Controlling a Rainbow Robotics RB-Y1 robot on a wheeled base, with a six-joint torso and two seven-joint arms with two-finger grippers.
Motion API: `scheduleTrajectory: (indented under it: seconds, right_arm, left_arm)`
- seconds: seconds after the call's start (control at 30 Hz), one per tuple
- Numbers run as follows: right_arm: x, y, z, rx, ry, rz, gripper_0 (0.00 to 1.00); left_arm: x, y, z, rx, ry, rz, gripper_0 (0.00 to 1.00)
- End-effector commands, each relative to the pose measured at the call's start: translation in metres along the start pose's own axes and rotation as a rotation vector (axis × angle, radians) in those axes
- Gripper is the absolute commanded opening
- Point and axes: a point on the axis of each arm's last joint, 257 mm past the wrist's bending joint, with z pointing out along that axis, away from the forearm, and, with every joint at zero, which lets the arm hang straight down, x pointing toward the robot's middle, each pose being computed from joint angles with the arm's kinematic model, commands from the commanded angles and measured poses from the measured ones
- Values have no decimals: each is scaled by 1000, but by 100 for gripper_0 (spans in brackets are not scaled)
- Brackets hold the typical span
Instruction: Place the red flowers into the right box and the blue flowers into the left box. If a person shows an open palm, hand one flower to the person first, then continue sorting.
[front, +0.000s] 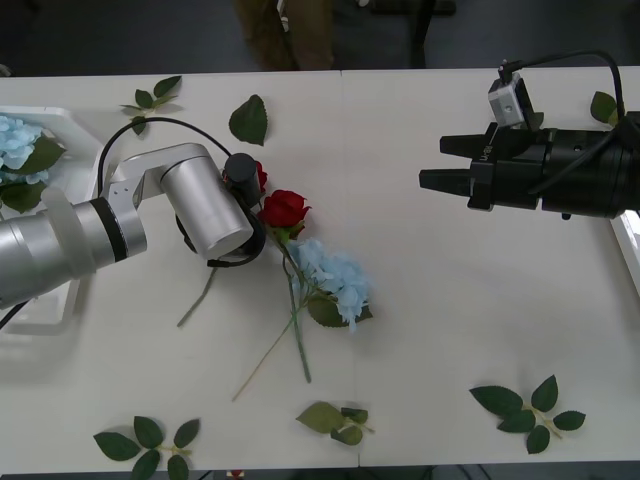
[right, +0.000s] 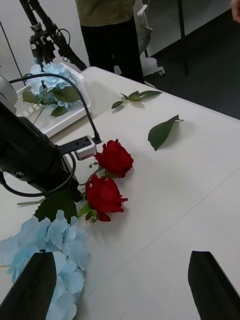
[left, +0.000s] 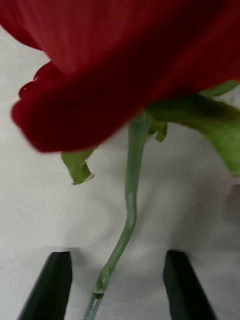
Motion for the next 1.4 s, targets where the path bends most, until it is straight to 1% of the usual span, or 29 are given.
scheduleTrajectory:
  seconds: [0.03,0.3,0.43,0.6,0.8,0.87,1.0,1.1,1.17,1.2,1.27,1.3,1.4]
  right_arm:
    - [-4,1,4,10,-11,-46,77]
    - [-4,1,4,10,-11,-46,77]
    - [-5,0,4,12,-14,-47,77]
    - [-5,0,4,12,-14,-45,77]
    - [-5,0,4,12,-14,-45,77]
    - [-4,0,4,13,-12,-47,76]
    - [-2,-2,4,19,-4,-54,77]
    - [-2,-2,4,19,-4,-55,77]
    - [-2,-1,5,18,-5,-52,77]
    - [-2,-1,5,18,-5,-52,76]
    - [-2,-1,5,18,-6,-49,77]
    - [-2,-1,5,17,-4,-52,76]
    - [-2,0,5,16,-5,-50,77]
  left_arm:
    - [-4,6,5,-26,-18,-27,0]
    - [-4,3,5,-17,-20,-12,0]
    - [-16,5,-6,8,-41,-2,0]
    - [-30,20,-36,92,-2,13,0]
    - [-38,45,-82,155,35,125,0]
    - [-50,36,-104,220,7,188,0]
    - [-72,11,-140,353,-56,261,0]
    - [-89,-14,-166,470,-132,328,0]
    - [-103,-32,-188,561,-205,380,0]
    - [-105,-36,-192,582,-219,386,0]
    - [-117,-54,-215,676,-303,417,0]
    - [-119,-57,-220,696,-324,424,0]
    - [-128,-84,-252,861,-447,455,0]
